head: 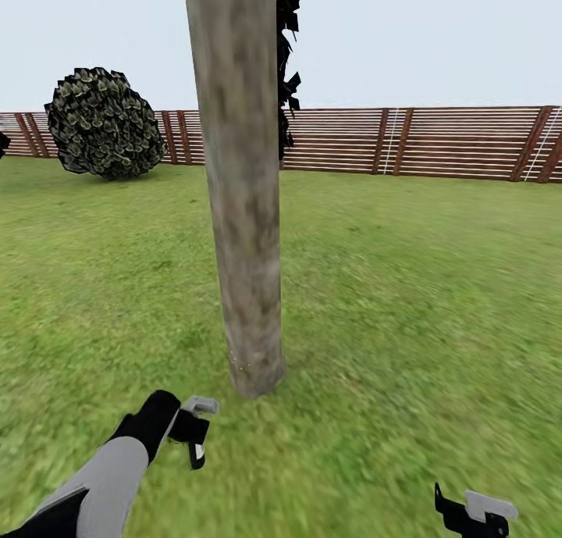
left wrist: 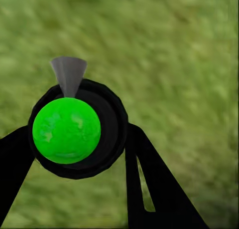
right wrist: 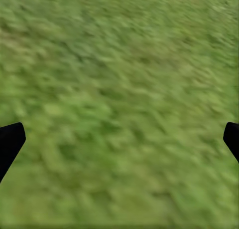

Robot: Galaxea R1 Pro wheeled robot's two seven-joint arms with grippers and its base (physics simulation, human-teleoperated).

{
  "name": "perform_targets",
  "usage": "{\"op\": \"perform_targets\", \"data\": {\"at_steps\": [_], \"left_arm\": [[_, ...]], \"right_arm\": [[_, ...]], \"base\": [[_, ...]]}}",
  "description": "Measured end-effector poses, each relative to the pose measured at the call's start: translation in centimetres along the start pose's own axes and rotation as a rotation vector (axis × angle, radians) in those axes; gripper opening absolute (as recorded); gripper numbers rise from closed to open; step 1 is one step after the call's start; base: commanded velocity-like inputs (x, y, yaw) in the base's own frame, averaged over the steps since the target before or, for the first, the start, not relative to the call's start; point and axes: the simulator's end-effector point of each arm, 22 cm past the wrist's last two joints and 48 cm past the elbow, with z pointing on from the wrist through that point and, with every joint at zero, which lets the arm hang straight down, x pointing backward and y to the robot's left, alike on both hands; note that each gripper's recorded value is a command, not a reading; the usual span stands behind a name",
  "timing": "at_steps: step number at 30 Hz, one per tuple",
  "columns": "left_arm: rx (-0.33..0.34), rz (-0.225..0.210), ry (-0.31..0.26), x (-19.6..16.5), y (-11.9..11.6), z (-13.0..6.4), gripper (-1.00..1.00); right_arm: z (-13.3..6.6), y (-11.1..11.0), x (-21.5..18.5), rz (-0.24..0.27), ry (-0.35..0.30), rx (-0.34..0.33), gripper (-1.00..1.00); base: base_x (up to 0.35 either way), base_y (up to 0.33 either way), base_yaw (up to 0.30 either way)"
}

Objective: In the garden, pick up the pesticide atomizer on the floor and spray pesticide onto both trees until each tree trunk is fully covered.

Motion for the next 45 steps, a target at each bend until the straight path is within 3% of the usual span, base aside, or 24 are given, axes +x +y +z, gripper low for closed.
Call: {"op": "perform_targets", "data": {"at_steps": [4,6,8,10,11,21,24,27,30,34,42,45], "left_arm": [[0.027,0.012,0.007,-0.2,-1.2,0.0,-1.00],[0.041,0.021,0.011,-0.2,-0.7,-0.3,-1.00],[0.022,0.011,0.023,0.3,1.2,-0.8,-1.00],[-0.028,-0.017,0.047,1.6,5.5,-1.6,-1.00],[-0.028,-0.028,0.051,2.0,5.9,-1.7,-1.00],[-0.011,0.046,0.063,1.1,2.8,-1.2,-1.00],[-0.011,0.049,0.045,-0.1,2.7,-1.6,-1.00],[-0.016,0.051,-0.001,-3.6,3.0,-3.2,-1.00],[-0.043,0.032,-0.001,-5.6,4.2,-4.9,-1.00],[-0.044,0.025,0.006,-5.5,4.4,-4.9,-1.00],[0.016,0.040,-0.006,-6.4,1.6,-4.9,-1.00],[0.041,0.044,-0.033,-8.0,1.9,-6.2,-1.00]], "right_arm": [[0.0,0.0,0.0,0.000,0.000,0.000,1.00],[0.0,0.0,0.0,0.000,0.000,0.000,1.00],[0.0,0.0,0.0,0.000,0.000,0.000,1.00],[0.0,0.0,0.0,0.000,0.000,-0.001,1.00],[0.0,0.0,0.0,0.000,0.000,0.000,1.00],[0.0,0.0,0.0,0.001,0.000,0.000,1.00],[0.0,0.0,0.0,0.001,0.000,0.000,1.00],[0.0,0.0,0.0,0.002,0.000,0.001,1.00],[0.0,0.0,0.0,0.002,0.001,0.002,1.00],[0.0,0.0,0.1,0.002,0.002,0.002,1.00],[0.0,0.0,0.0,0.002,0.002,0.002,1.00],[0.0,0.0,0.0,0.002,0.001,0.002,1.00]], "base": [[0.000,0.000,0.000],[0.000,0.000,0.000],[0.000,0.000,0.000],[-0.003,0.000,0.000],[-0.062,0.000,0.000],[-0.146,0.000,0.000],[-0.007,0.000,-0.109],[-0.001,0.000,-0.265],[0.000,0.000,-0.262],[-0.148,0.000,-0.078],[-0.163,0.000,-0.004],[-0.006,0.000,0.000]]}}
